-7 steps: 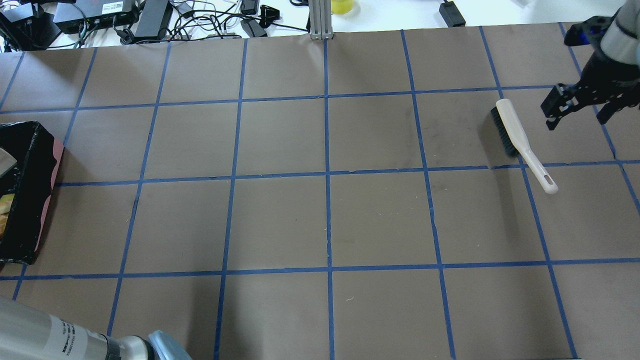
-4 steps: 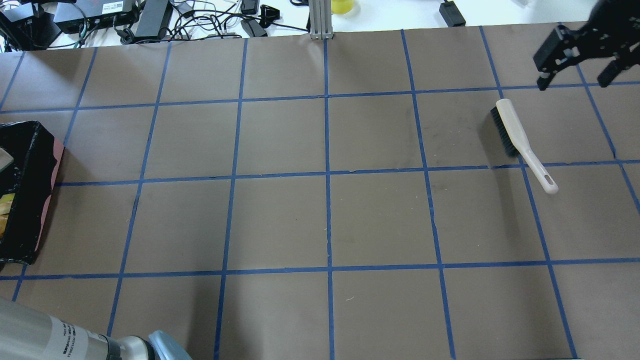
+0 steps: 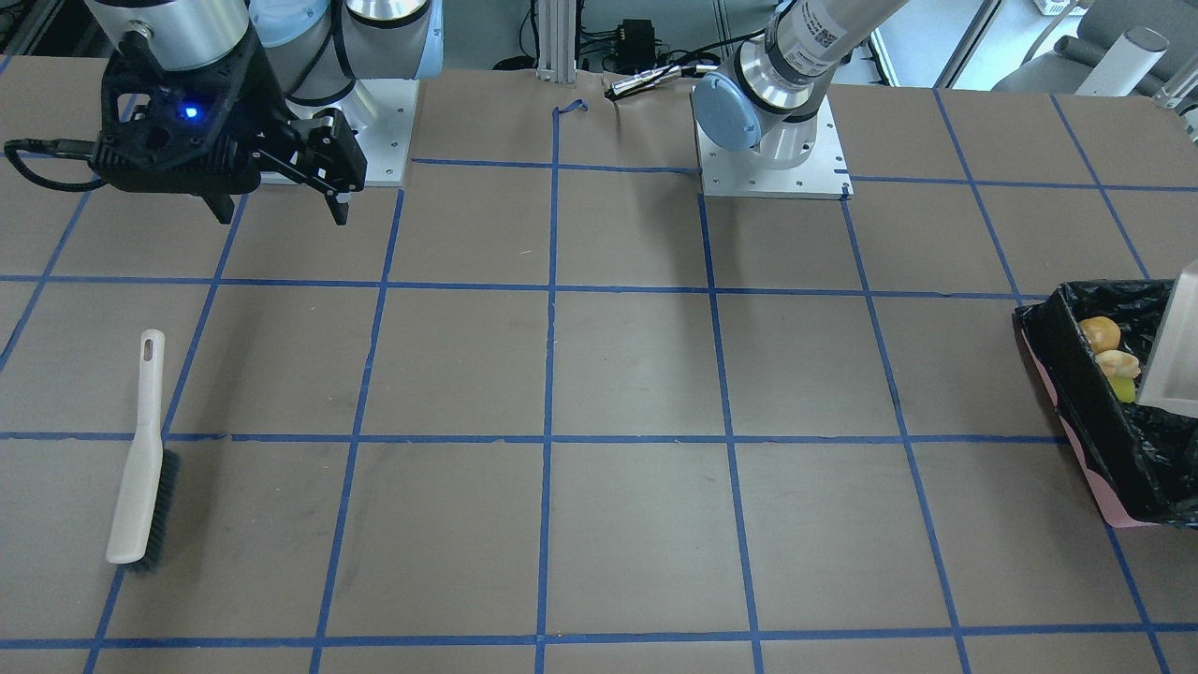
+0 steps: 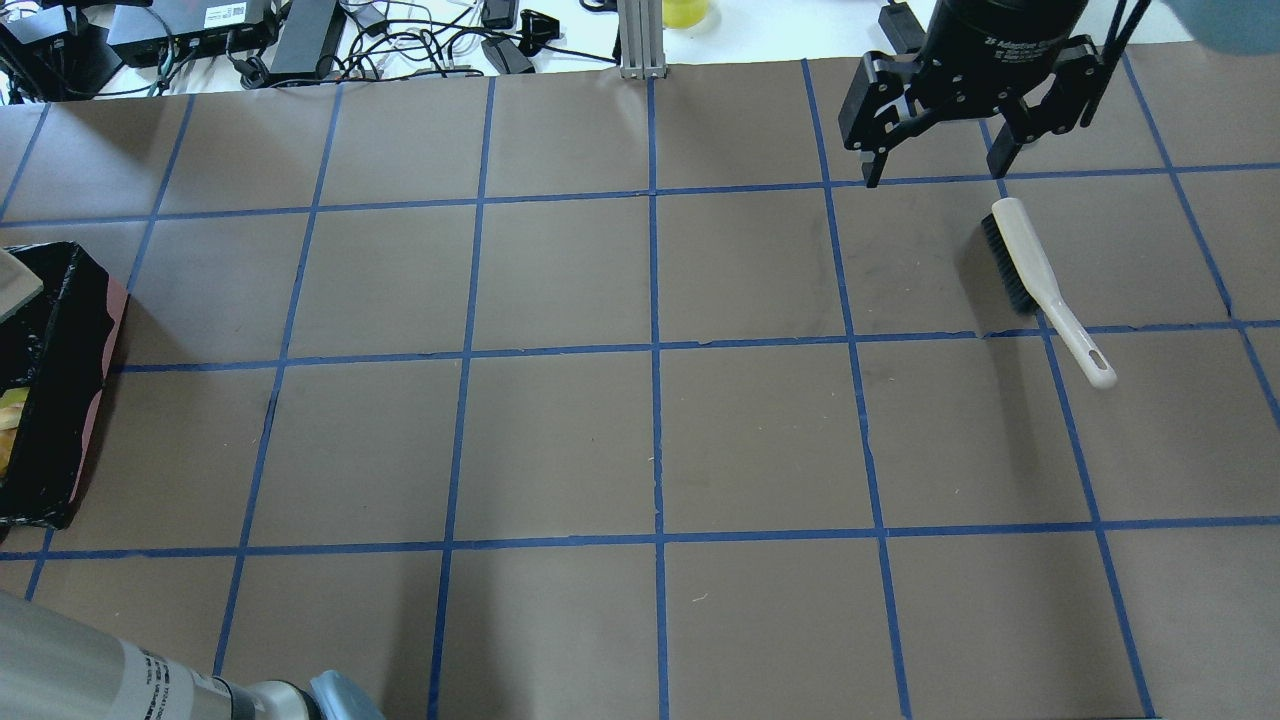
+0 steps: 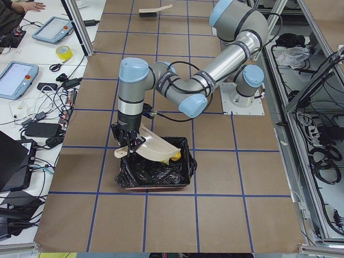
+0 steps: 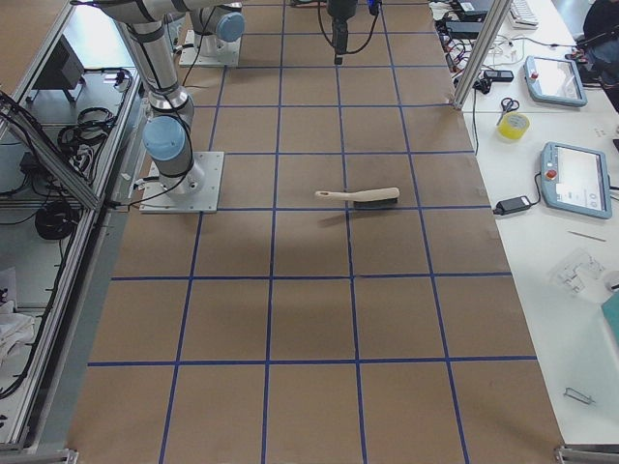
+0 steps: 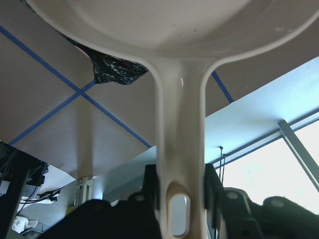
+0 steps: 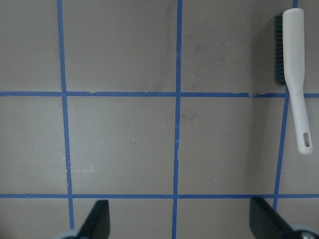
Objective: Sweep and dump trash into bin
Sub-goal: 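Bring the empty dustpan back and lower it onto the table with the left gripper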
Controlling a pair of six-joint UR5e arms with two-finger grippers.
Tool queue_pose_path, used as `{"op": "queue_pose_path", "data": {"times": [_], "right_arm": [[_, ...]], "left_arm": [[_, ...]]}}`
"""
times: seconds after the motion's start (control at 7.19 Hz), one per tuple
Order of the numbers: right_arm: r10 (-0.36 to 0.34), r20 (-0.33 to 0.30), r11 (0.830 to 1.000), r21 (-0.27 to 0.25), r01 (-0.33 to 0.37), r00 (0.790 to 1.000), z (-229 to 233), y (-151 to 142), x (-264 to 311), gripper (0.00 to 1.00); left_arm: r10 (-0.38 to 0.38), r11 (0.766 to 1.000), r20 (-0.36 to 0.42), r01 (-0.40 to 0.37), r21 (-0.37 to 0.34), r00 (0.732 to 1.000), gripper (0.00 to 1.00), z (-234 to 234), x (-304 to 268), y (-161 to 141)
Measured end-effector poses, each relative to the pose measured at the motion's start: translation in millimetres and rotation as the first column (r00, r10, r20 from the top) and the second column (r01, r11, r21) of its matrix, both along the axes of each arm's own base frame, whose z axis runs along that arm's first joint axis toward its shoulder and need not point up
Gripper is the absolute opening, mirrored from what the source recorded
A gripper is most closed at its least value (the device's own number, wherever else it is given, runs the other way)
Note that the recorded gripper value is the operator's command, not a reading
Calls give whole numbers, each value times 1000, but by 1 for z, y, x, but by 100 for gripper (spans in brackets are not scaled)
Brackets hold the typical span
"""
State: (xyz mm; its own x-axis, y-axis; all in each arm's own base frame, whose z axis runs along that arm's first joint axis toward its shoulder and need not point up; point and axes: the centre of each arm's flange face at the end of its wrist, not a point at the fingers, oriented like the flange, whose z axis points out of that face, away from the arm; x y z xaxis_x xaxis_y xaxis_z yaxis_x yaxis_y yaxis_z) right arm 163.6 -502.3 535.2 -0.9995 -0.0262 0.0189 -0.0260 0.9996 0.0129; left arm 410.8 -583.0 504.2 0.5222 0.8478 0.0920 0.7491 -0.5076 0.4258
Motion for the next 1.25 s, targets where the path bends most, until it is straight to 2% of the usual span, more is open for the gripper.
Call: {"op": "queue_pose_path", "data": {"times": [0.28, 0.42, 0.7, 0.83, 1.11, 1.25], "right_arm": [[9, 1, 1000, -28, -9, 1000, -12, 15, -1, 100], [21, 2, 999, -49, -21, 1000, -15, 27, -2, 100], [32, -2, 998, -57, -32, 1000, -21, 39, -1, 100], [31, -4, 998, -61, -31, 1000, -21, 40, -1, 100], [30, 0, 992, -119, -30, 1000, -15, 35, 0, 100], [30, -1, 990, -141, -30, 1000, -13, 33, 0, 100]], "left_arm": [[118, 993, -136, -119, 7, 984, 0, 7, -30, -17], [191, 981, -210, -192, 16, 959, 0, -2, -52, -27], [313, 949, -333, -307, 70, 890, 0, -42, -98, -55], [357, 933, -372, -345, 100, 857, 0, -67, -124, -69], [435, 899, -416, -407, 159, 798, 0, -115, -183, -103], [456, 889, -421, -423, 175, 784, 0, -140, -213, -120]]}}
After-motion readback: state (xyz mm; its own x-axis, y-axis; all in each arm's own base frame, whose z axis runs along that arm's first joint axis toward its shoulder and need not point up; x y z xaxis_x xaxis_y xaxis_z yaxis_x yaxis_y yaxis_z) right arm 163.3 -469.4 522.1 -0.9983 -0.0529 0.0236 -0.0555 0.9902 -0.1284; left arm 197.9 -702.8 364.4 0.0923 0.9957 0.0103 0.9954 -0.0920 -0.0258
